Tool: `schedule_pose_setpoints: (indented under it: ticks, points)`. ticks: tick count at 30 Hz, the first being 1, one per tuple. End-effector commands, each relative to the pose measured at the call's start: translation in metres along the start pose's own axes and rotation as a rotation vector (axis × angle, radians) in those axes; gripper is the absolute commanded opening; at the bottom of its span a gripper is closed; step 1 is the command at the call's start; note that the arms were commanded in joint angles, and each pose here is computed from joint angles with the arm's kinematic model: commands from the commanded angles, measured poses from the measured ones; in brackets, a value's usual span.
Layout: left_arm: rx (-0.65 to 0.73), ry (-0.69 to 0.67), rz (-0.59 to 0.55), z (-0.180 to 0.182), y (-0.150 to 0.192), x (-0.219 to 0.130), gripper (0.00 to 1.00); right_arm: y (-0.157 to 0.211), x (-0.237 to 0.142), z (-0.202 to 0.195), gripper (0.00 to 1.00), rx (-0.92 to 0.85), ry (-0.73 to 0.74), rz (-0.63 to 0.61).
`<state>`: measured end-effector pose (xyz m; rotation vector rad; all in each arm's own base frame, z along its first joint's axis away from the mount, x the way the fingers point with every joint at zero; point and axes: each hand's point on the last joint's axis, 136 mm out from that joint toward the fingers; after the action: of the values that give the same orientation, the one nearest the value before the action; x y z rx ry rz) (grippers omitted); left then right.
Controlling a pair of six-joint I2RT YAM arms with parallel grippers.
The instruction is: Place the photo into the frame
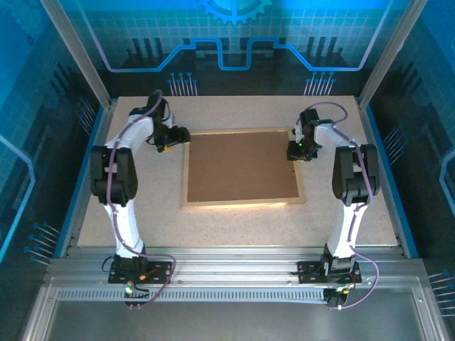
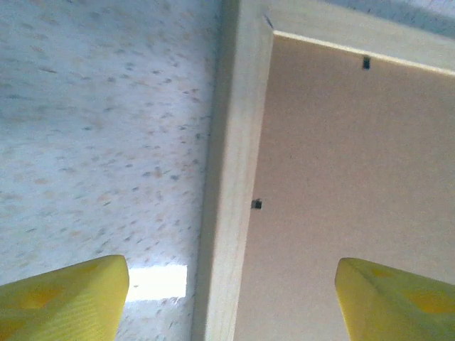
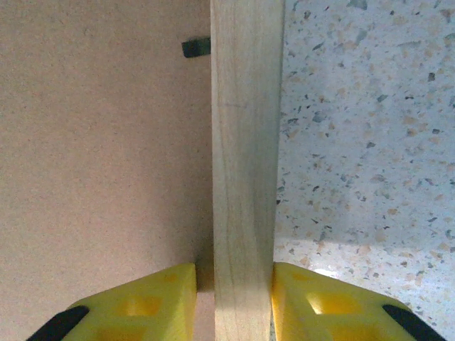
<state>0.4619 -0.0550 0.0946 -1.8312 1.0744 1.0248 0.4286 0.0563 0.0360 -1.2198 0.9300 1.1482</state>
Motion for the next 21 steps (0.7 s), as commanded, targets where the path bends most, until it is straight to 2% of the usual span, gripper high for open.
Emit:
schedule_pose_setpoints:
  ticks: [1,8,14,21]
  points:
    - [-0.052,0.072,-0.039,0.000,0.002,-0.024,0.79,0.000,-0.002,0.004,0.33,0.008,-0.033,0.008]
    - [-0.109,0.073,-0.050,0.012,0.033,-0.031,0.79,0.001,-0.001,0.003,0.33,0.007,-0.034,0.012]
    - [-0.162,0.052,-0.021,0.030,0.083,-0.029,0.79,0.001,0.002,0.003,0.33,0.009,-0.035,0.016]
    - [-0.119,-0.019,0.050,0.040,0.138,-0.021,0.79,0.002,0.002,0.004,0.33,0.006,-0.036,0.017]
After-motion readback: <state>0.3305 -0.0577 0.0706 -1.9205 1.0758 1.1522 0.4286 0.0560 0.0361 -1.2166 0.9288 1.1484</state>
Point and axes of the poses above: each hand's point on the last joint's axis, 136 mm out from that joint toward the fingers, its own x axis out along the fingers, its own z axis along the line the jaws close on, y = z × x, and after that the axes turned 2 degrees about -x, right-handed
